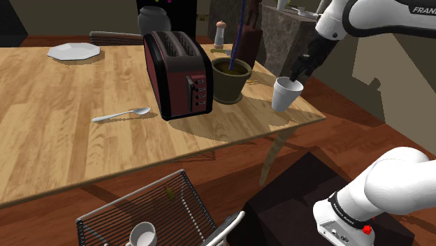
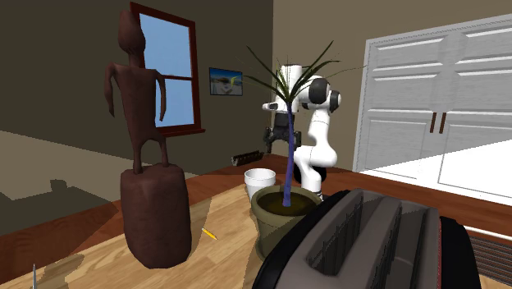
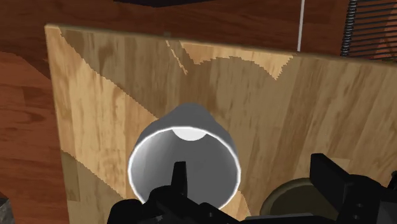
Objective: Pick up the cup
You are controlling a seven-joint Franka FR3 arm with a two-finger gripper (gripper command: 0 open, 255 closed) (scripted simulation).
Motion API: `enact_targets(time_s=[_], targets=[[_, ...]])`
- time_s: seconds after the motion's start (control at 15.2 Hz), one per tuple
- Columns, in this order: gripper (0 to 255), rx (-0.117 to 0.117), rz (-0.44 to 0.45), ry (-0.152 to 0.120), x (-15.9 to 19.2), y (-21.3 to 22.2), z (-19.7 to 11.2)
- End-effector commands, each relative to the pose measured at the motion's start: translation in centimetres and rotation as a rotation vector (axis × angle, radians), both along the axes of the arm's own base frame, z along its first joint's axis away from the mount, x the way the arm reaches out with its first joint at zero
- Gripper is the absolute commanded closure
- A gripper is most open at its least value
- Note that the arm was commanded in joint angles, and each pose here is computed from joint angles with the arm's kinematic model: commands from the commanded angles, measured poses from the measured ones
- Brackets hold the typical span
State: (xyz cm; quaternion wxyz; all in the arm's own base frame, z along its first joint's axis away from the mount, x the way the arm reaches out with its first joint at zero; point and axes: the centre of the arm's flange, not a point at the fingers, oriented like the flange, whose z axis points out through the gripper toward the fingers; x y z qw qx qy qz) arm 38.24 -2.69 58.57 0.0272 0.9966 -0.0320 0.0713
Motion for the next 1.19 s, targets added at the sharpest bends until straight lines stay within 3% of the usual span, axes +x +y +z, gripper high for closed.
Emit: enact_targets(time_s=[0.0,0.26,0.86,0.92,1.12], targets=[[0,0.003,-0.007,0.001,2.0,-0.2,-1.5],[0,0.008,-0.019,0.006,6.0,-0.3,-4.4],[0,0.008,-0.019,0.006,6.0,-0.3,-8.4],[255,0.008,-0.019,0.006,6.0,-0.3,-8.4],[255,0.008,-0.019,0.006,6.0,-0.3,-8.4]])
